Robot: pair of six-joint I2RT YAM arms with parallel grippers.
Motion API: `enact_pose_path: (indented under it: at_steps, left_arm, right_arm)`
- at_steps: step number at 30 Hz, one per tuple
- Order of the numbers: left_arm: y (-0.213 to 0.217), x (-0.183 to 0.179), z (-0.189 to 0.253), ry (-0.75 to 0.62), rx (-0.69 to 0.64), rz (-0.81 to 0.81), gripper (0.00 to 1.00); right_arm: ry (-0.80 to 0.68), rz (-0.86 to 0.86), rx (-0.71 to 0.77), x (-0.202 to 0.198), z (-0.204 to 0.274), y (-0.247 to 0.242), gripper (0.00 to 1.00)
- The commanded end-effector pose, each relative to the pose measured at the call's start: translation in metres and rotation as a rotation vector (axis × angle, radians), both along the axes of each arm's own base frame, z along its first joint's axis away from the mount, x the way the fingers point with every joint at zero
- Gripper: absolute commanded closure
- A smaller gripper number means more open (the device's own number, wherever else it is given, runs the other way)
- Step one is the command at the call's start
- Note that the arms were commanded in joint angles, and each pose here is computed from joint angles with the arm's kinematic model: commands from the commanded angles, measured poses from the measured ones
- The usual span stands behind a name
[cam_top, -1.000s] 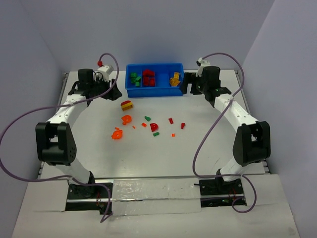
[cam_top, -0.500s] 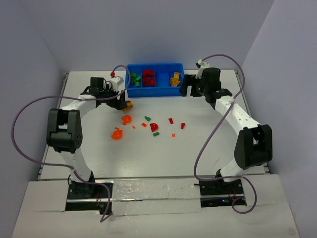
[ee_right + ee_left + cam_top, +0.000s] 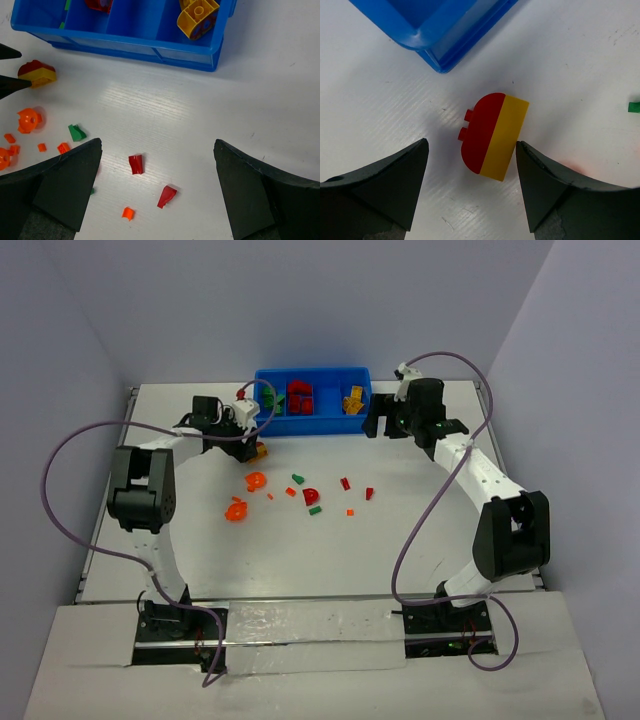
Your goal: Sort the legos into containers by color
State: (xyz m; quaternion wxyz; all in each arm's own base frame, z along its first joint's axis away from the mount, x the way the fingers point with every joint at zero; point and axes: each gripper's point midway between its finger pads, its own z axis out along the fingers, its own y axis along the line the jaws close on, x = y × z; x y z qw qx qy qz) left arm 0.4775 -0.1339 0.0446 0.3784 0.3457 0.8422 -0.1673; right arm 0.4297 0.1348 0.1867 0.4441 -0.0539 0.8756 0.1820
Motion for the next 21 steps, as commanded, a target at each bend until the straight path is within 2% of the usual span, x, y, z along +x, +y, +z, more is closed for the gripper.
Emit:
enact_pose_path:
  at_steps: [1, 12, 18, 21]
  left_arm:
    - [-0.014, 0.014, 0.015, -0.104, 0.003, -0.096, 0.21]
    - [-0.021, -0.001, 0.01, -0.091, 0.022, -0.182, 0.33]
    - [-0.018, -0.013, 0.003, -0.074, 0.035, -0.191, 0.32]
    - [-0.019, -0.015, 0.0, -0.057, 0.034, -0.193, 0.36]
  right_arm:
    - [-0.059, 0.024, 0.002, -0.002, 0.024, 0.005, 0.0]
    - [-0.052, 0.035, 0.008, -0.006, 0.024, 0.006, 0.0]
    - [-0.05, 0.041, 0.014, -0.008, 0.024, 0.008, 0.0]
    - [-0.052, 0.042, 0.012, -0.009, 0.024, 0.007, 0.0]
